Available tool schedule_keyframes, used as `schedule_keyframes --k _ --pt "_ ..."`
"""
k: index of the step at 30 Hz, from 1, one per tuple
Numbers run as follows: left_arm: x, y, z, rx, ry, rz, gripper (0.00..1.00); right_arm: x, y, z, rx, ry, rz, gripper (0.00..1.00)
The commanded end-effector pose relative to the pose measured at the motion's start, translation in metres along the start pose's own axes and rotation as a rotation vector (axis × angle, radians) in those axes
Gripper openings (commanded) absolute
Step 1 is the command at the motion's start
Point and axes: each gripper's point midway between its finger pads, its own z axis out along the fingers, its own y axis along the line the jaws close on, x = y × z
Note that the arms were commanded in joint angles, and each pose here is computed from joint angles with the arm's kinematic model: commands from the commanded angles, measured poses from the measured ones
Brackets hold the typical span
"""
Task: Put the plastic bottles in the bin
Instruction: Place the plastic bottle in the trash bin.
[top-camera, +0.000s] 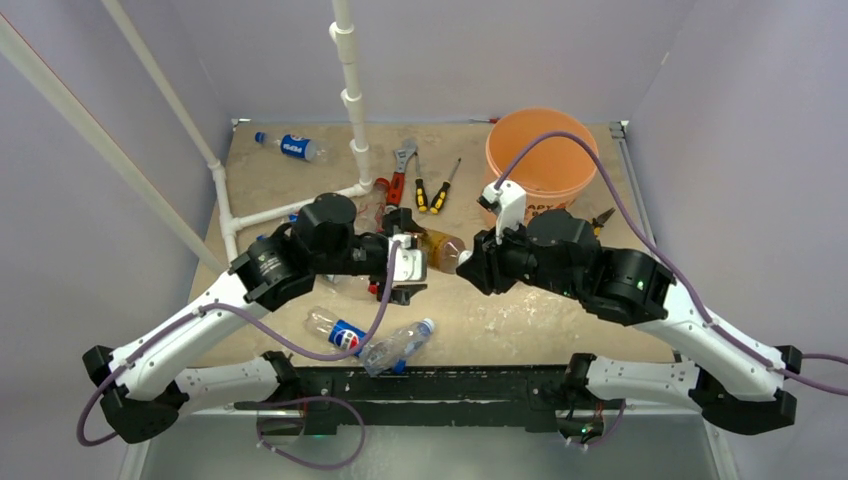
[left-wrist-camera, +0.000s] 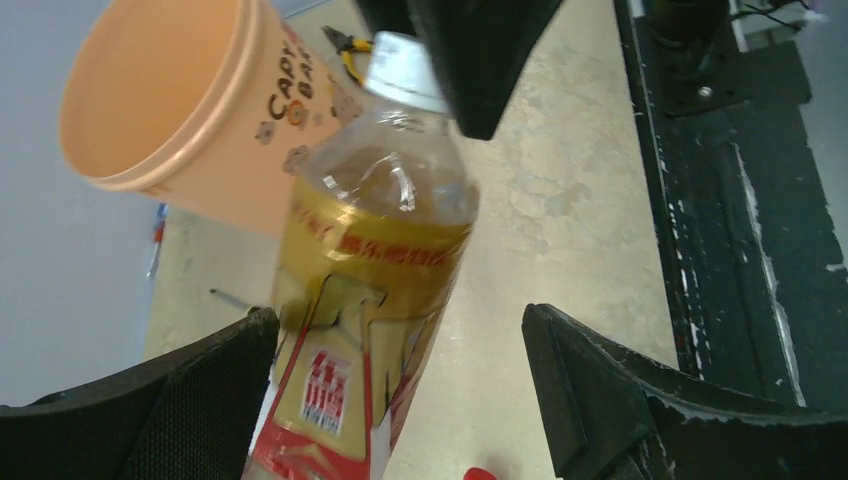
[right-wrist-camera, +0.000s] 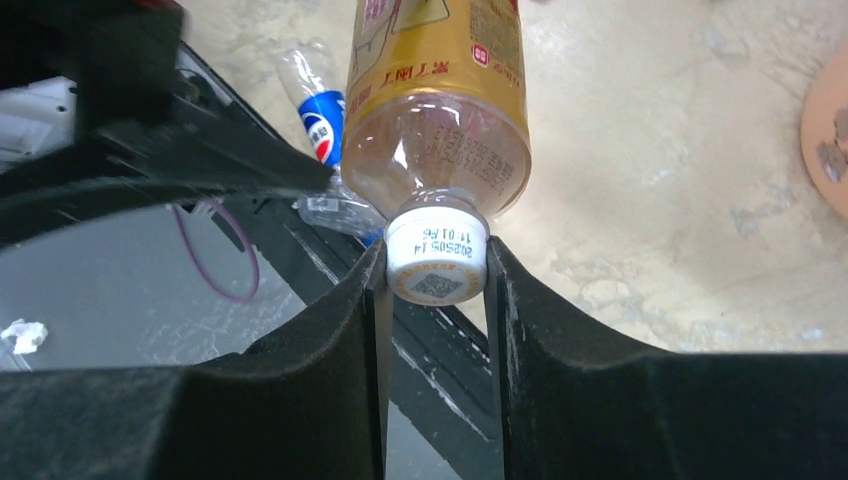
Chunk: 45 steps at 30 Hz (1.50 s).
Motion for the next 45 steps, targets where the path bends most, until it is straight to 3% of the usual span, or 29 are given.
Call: schedule_keyframes --k 1,11,20,26,30,37,41,42,45 --pt "-0.017 -0.014 0.001 0.088 -0.045 0.091 0.93 -0.035 0.022 -0.008 -0.109 -0.079 -0.094 0.0" --pt "-0.005 0.001 0.002 -0.01 0.032 0.134 0.98 -0.033 0.025 0.006 -0.12 -0.028 -0.205 0.0" --pt "0.013 -0.002 0.01 -0.018 0.065 0.105 0.98 -0.047 0.038 -0.023 -0.204 -0.08 -0.197 0.0" --pt "0.016 -0.003 0.016 -0.011 0.071 0.093 0.94 -0.053 0.035 -0.035 -0.189 -0.094 -0.203 0.0" --pt "0.009 -0.001 0.019 -0.012 0.042 0.075 0.83 -0.055 0.035 -0.038 -0.191 -0.098 -0.205 0.0" --pt "0.009 -0.002 0.023 -0.008 0.039 0.038 0.42 -0.057 0.035 -0.04 -0.191 -0.113 -0.201 0.0" --pt "0.004 0.001 0.02 -0.023 0.025 0.035 0.4 -0.06 0.036 -0.043 -0.199 -0.124 -0.198 0.0" --pt "0.002 0.001 0.019 -0.027 0.02 0.033 0.4 -0.06 0.038 -0.044 -0.207 -0.126 -0.197 0.04" --pt "-0.004 0.002 0.017 -0.038 -0.005 0.017 0.36 -0.065 0.04 -0.049 -0.223 -0.153 -0.18 0.46"
